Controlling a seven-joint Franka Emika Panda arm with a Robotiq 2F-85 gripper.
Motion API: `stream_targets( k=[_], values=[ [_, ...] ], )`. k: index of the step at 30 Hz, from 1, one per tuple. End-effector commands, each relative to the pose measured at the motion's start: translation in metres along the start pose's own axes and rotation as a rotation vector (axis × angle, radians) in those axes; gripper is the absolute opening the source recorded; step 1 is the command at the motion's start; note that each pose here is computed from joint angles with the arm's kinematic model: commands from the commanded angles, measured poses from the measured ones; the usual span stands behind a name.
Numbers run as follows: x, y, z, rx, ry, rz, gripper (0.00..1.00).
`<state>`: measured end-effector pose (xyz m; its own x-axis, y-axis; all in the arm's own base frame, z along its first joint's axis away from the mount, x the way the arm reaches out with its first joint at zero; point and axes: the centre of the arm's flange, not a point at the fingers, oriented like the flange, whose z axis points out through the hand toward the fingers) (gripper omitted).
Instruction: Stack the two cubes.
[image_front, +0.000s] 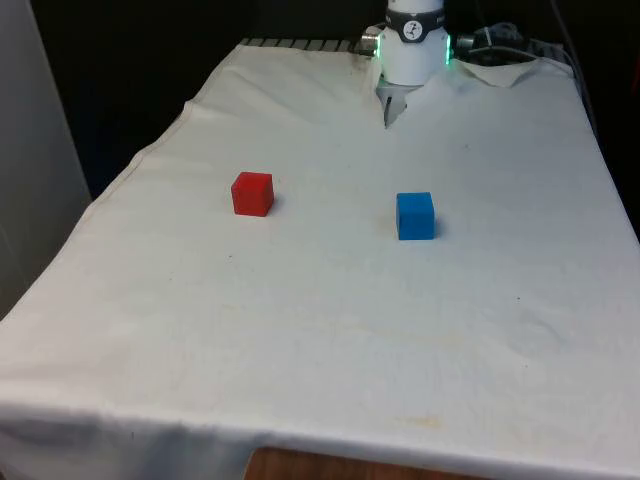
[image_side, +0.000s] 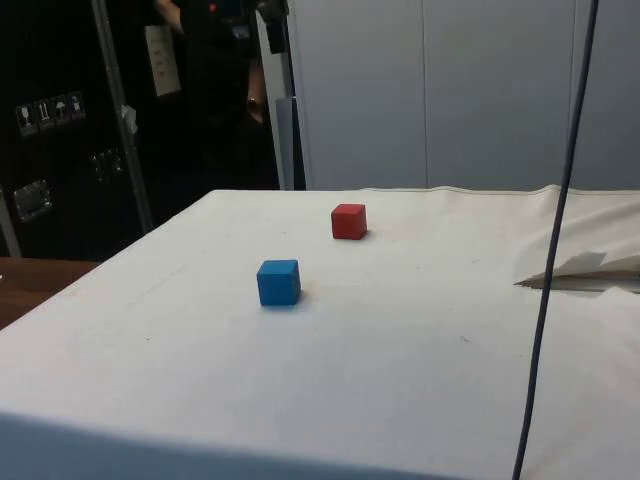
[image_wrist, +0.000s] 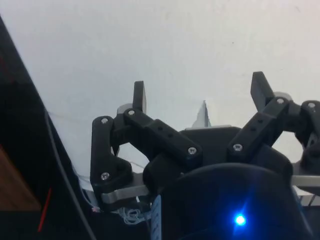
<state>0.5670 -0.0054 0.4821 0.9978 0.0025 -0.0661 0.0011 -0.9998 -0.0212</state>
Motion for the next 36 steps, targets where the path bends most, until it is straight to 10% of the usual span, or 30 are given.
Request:
stream_targets(
  k=[1,23,36],
  values=[
    [0.0,0.002,0.0,-0.004,0.001,0.001,1.0],
    [-0.005,0.074,0.004,-0.098,0.028,0.007,1.0],
    [-0.019,0.102,0.023,-0.096,0.015,0.018,1.0]
  ],
)
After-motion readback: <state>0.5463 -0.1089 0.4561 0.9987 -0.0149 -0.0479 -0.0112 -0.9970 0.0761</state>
